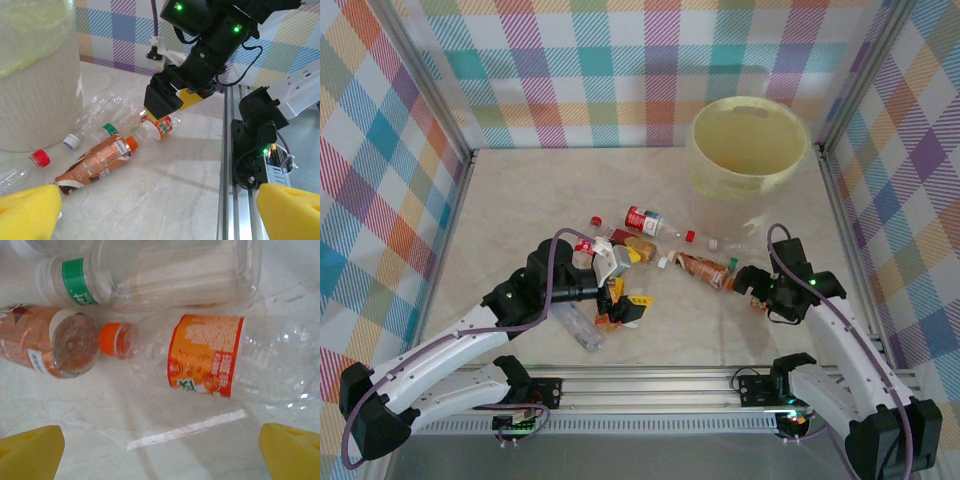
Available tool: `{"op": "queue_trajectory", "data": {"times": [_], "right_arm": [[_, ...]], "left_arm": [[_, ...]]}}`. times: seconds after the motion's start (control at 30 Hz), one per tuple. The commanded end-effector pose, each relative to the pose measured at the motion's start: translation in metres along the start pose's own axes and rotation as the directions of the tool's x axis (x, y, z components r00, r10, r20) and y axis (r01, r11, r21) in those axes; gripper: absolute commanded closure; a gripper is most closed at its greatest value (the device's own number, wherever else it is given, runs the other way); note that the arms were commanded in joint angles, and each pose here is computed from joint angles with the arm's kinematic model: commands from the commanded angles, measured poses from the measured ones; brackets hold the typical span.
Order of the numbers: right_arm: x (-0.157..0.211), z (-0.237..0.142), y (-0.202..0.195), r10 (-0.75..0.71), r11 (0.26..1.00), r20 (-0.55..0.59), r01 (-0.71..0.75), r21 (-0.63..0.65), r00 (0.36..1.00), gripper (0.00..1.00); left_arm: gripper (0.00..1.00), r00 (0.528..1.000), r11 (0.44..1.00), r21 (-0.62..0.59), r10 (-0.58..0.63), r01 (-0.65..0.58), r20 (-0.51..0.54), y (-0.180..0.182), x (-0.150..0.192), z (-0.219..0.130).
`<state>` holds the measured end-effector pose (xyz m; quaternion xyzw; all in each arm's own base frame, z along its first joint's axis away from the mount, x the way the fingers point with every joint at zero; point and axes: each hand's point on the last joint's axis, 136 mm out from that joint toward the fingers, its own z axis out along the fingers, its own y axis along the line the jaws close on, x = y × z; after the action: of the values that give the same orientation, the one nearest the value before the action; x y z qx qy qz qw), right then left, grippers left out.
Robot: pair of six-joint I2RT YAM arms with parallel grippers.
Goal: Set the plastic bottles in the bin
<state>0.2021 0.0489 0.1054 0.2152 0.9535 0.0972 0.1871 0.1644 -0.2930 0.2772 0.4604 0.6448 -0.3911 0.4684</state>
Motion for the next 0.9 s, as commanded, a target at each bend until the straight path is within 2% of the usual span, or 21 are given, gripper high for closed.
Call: {"op": "queue_trajectory", "data": {"times": [0.0, 0.23, 0.43, 0.63, 0.87], "right_arm": [[-0.028, -0.003, 0.003, -0.04, 0.999, 0.087, 0.039, 0.016, 0.995, 0.0], [-0.053, 0.013, -0.005, 0.004, 1.0, 0.081, -0.004, 0.003, 0.997, 0.0], [-0.06, 0.03, -0.005, 0.003, 1.0, 0.057, -0.003, -0.002, 0.998, 0.0], [-0.044, 0.044, -0.008, 0.009, 1.0, 0.001, -0.009, -0.011, 1.0, 0.0], [-0.012, 0.05, -0.002, 0.024, 0.996, -0.076, -0.03, -0.081, 0.997, 0.0]], "left_arm": [[0.0, 0.999, 0.999, 0.026, 0.035, -0.036, 0.031, -0.007, -0.015, -0.001], [0.0, 0.999, 0.999, 0.028, 0.036, -0.037, 0.034, -0.008, -0.016, -0.002], [0.0, 0.999, 0.999, 0.033, 0.036, -0.037, 0.034, -0.008, -0.016, -0.002], [0.0, 0.999, 0.999, 0.032, 0.04, -0.041, 0.031, -0.008, -0.016, -0.002], [0.0, 0.999, 0.998, 0.038, 0.039, -0.04, 0.028, -0.009, -0.015, -0.001]]}}
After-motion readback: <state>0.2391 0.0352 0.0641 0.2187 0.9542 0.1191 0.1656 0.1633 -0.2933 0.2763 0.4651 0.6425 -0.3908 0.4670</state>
